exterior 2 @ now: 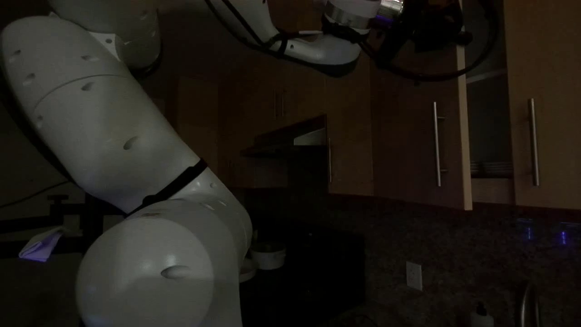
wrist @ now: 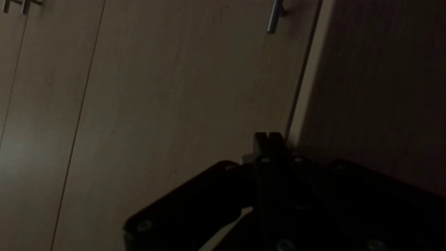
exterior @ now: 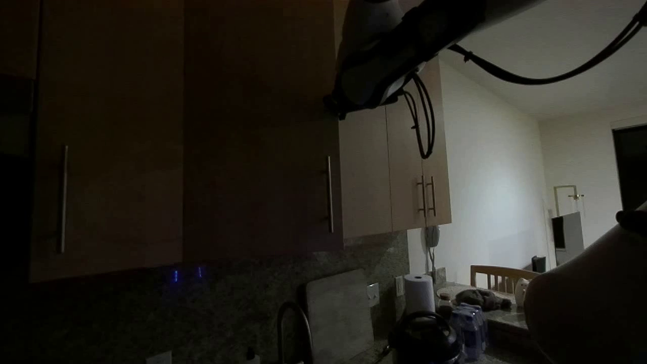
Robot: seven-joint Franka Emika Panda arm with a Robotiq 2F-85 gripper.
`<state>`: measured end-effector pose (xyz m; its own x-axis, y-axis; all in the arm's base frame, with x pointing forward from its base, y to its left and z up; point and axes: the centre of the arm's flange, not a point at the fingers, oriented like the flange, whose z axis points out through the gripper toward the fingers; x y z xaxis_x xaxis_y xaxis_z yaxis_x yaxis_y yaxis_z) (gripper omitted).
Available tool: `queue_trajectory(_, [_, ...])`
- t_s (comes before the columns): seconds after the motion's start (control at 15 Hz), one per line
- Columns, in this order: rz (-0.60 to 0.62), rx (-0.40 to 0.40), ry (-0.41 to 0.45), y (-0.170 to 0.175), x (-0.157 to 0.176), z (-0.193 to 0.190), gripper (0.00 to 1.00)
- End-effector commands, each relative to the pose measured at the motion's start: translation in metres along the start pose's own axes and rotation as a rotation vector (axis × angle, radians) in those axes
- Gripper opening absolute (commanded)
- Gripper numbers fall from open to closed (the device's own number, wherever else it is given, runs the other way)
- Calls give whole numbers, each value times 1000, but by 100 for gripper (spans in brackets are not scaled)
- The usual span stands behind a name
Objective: Close the drawer
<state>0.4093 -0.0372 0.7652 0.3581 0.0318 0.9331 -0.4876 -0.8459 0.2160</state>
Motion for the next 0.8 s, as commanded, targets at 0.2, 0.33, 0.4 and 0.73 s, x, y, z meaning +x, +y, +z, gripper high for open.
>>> queue_trajectory(0.2, [1,68,-50,-14,25,27,7])
queue_trajectory(0.33, [4,70,-78,-17,31,39,7])
queue_trajectory(0.4, [3,69,-92,-19,35,45,7])
queue_trajectory(0.73, [-9,63,-151,-28,50,75,7])
